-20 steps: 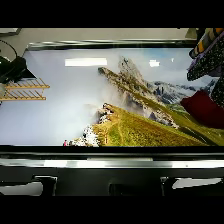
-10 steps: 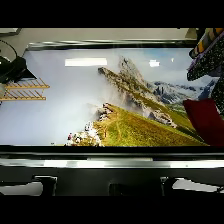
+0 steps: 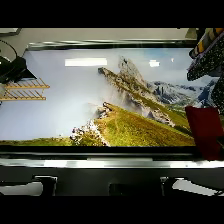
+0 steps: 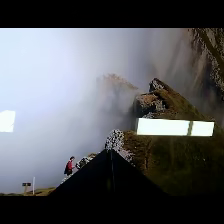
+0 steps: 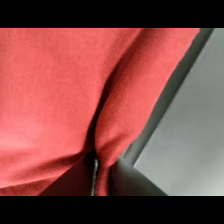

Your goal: Fold the clothes and pants, and hang the long-sleeved shirts on hangers.

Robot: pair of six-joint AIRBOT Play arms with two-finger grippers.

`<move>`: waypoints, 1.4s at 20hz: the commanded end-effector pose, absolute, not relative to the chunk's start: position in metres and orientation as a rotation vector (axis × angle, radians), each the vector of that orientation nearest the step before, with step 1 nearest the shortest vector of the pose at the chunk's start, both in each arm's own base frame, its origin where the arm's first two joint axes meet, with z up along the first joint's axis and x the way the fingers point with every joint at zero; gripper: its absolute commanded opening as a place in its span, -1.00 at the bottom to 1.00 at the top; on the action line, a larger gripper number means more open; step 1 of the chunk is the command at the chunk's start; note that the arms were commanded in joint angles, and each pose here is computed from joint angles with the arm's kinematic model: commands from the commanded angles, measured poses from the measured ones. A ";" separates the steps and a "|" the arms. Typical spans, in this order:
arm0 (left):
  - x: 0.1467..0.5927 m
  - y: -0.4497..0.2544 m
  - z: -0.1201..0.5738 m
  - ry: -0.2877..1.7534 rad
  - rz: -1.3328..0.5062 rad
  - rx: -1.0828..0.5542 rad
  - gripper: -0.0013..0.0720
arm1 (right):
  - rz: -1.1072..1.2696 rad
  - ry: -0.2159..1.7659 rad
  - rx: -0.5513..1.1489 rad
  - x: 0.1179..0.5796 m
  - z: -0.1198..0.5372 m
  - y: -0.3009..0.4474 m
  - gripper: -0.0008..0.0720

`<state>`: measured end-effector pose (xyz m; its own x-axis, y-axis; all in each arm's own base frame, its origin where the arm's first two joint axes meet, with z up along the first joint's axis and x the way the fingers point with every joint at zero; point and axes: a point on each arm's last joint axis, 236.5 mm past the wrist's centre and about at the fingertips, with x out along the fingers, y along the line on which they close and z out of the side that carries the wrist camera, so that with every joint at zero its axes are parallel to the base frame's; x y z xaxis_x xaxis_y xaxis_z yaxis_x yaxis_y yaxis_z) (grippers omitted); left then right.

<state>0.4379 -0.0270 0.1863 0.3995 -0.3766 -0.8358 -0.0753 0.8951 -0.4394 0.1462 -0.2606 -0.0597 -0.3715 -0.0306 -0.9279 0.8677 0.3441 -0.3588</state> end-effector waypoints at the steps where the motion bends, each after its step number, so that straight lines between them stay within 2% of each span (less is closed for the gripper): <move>1: 0.438 -0.027 0.186 1.154 -0.198 -0.447 -0.92 | -1.196 1.697 0.738 0.133 -0.064 -0.257 -0.90; 2: 0.438 -0.027 0.186 1.154 -0.198 -0.447 -0.93 | -1.199 1.710 0.735 0.130 -0.065 -0.255 -0.80; 3: 0.438 -0.027 0.186 1.154 -0.198 -0.447 -0.93 | -1.204 1.727 0.730 0.126 -0.064 -0.254 -0.54; 4: 0.438 -0.027 0.186 1.154 -0.198 -0.447 -0.92 | -1.209 1.745 0.716 0.122 -0.062 -0.254 -0.16; 5: 0.438 -0.027 0.186 1.154 -0.198 -0.447 -0.92 | -1.203 1.752 0.687 0.119 -0.057 -0.256 0.08; 7: 0.438 -0.027 0.186 1.154 -0.198 -0.447 -0.93 | -1.203 1.648 0.636 0.128 -0.039 -0.270 0.05; 9: 0.438 -0.027 0.186 1.153 -0.204 -0.438 -0.93 | -1.167 1.377 0.631 0.168 -0.007 -0.291 0.05; 10: 0.438 -0.026 0.186 1.151 -0.208 -0.431 -0.93 | -1.090 1.231 0.649 0.201 0.013 -0.297 0.03; 11: 0.438 -0.026 0.186 1.150 -0.215 -0.420 -0.93 | -0.959 1.084 0.673 0.244 0.038 -0.296 -0.13; 12: 0.439 -0.024 0.184 1.151 -0.210 -0.404 -0.93 | -0.826 0.971 0.699 0.284 0.061 -0.288 -0.18; 14: 0.440 -0.015 0.177 1.163 -0.175 -0.381 -0.93 | -0.562 0.843 0.669 0.355 0.105 -0.249 -0.23; 17: 0.446 -0.002 0.164 1.174 -0.114 -0.315 -0.93 | -0.220 0.855 0.460 0.421 0.132 -0.140 -0.35; 18: 0.447 -0.002 0.157 1.171 -0.108 -0.245 -0.93 | -0.118 0.894 0.400 0.430 0.130 -0.096 -0.49; 21: 0.435 -0.025 0.122 1.216 -0.111 -0.113 -0.93 | 0.140 1.048 0.243 0.424 0.110 0.022 -0.50; 22: 0.429 -0.037 0.110 1.229 -0.138 -0.093 -0.93 | 0.193 1.091 0.197 0.416 0.104 0.048 -0.65; 23: 0.423 -0.047 0.098 1.241 -0.161 -0.073 -0.93 | 0.243 1.131 0.158 0.408 0.098 0.070 -0.89; 28: 0.397 -0.058 0.053 1.338 -0.193 -0.040 -0.92 | 0.350 1.233 0.087 0.387 0.074 0.119 -0.90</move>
